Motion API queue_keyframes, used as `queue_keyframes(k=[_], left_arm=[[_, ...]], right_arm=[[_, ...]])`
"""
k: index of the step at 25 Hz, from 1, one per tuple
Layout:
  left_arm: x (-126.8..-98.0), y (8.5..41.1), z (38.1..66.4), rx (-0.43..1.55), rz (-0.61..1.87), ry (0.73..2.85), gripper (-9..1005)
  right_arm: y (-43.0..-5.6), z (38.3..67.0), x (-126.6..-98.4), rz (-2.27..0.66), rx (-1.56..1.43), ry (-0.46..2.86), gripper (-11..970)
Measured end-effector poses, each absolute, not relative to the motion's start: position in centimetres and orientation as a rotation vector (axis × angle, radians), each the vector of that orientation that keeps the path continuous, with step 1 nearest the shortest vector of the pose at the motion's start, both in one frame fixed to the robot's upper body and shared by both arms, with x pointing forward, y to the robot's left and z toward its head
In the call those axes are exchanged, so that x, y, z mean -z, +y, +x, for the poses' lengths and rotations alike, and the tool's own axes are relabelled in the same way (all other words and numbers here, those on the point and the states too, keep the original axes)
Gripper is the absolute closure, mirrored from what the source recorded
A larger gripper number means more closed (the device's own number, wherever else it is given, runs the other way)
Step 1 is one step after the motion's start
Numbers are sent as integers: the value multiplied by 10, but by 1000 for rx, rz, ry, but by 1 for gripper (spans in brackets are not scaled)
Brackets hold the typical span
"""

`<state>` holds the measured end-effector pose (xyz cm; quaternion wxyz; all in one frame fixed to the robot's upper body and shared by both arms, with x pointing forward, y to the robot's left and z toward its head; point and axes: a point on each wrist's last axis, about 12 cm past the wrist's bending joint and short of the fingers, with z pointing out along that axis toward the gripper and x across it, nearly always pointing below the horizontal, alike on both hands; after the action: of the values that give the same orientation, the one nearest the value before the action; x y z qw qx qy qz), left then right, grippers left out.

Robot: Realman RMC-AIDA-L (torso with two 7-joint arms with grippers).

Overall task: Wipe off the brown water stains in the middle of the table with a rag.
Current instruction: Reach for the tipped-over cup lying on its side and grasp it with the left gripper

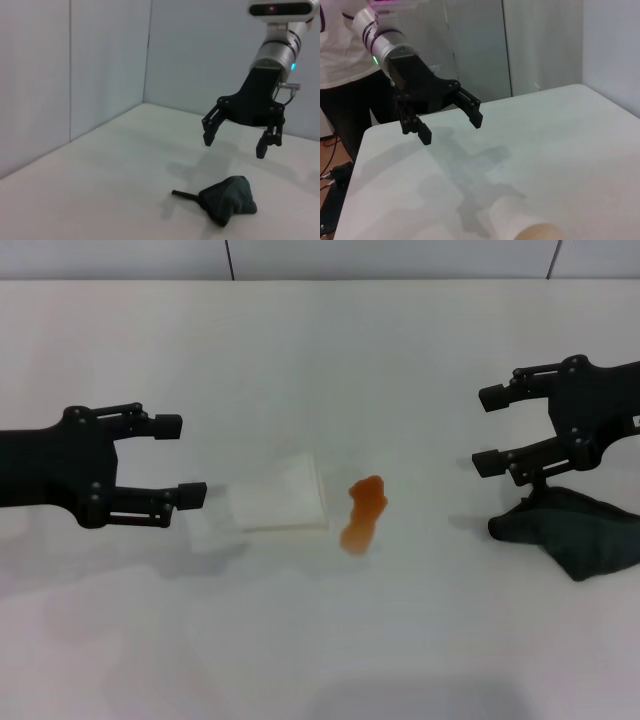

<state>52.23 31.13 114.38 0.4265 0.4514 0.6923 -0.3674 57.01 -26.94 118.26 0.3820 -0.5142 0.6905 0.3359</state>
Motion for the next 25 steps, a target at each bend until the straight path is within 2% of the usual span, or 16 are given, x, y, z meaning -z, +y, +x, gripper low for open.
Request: queue_keyframes(k=[7, 11, 20, 25], left_arm=[[-1168, 314, 538, 887, 1181, 1922, 106], [-1179, 301, 556, 827, 1290, 2064, 105], [-1199, 269, 584, 676, 1515, 2074, 105], [-1191, 256, 589, 597, 1586, 2103, 104]], right_arm=[[-271, 569, -1181, -1313, -852, 1753, 117], [-270, 568, -1181, -1320, -851, 1745, 117], [-266, 568, -1176, -1335, -862, 1760, 117], [-258, 568, -1172, -1384, -852, 1765, 117]])
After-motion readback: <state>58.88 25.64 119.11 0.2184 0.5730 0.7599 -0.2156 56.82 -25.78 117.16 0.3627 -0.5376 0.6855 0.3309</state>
